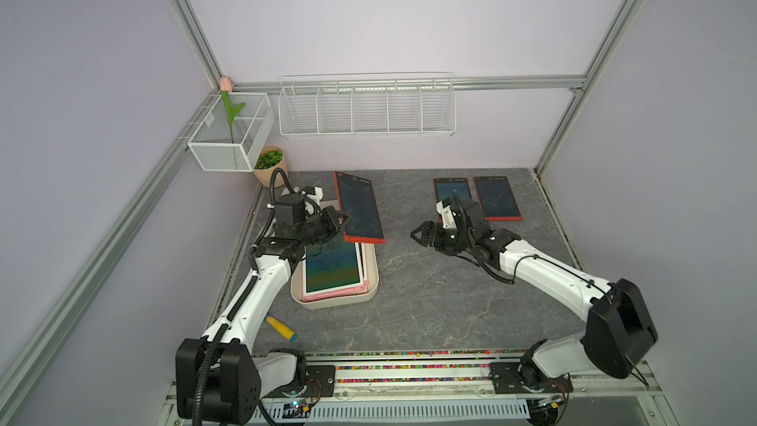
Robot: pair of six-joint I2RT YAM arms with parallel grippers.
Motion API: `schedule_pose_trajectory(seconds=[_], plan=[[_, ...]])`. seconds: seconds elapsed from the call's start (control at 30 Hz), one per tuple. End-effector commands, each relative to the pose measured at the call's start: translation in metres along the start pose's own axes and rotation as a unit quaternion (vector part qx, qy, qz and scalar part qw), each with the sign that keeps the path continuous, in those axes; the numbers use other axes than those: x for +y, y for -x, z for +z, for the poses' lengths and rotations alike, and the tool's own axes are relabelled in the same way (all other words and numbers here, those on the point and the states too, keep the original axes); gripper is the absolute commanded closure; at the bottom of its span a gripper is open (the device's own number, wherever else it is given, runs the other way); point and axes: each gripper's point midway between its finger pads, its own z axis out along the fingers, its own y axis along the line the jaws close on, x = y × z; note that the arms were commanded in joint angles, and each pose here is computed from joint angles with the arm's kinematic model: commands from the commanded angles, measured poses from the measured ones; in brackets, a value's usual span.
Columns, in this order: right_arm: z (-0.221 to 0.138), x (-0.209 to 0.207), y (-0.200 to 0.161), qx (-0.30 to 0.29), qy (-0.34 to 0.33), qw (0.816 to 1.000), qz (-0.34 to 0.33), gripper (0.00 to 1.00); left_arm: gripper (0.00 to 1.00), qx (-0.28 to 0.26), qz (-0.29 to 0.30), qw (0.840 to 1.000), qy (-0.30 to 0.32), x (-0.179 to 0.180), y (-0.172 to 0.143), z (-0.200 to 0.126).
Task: Take out the writing tablet from the storage box
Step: Pick up the writing tablet from the storage box, then place the writing tablet at the center of the board.
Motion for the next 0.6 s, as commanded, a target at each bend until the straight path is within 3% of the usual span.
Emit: schedule_pose_trajectory(seconds=[0.0, 0.2, 0.3, 0.37, 0.57], plan=[[-0.02, -0.01, 0.004, -0.043, 0.012, 0.996, 0.074, 0.26, 0.96, -0.037, -0.005, 0.998, -0.053, -0.044, 0.012, 0.01], [-0.062, -0.026, -0.01, -0.09, 0.021, 0.989, 0.117, 0.3, 0.97, -0.055, -0.005, 0.997, -0.055, -0.07, -0.01, 0.048], [-0.076, -0.031, -0.016, -0.11, 0.037, 0.985, 0.128, 0.37, 0.99, -0.061, -0.033, 0.995, -0.078, -0.08, -0.02, 0.067], [-0.077, -0.031, -0.022, -0.101, 0.044, 0.985, 0.134, 0.42, 0.99, -0.062, -0.054, 0.992, -0.098, -0.088, -0.028, 0.079], [-0.066, -0.025, -0.028, -0.09, 0.099, 0.978, 0.16, 0.47, 1.0, -0.052, -0.071, 0.989, -0.121, -0.116, -0.049, 0.095]])
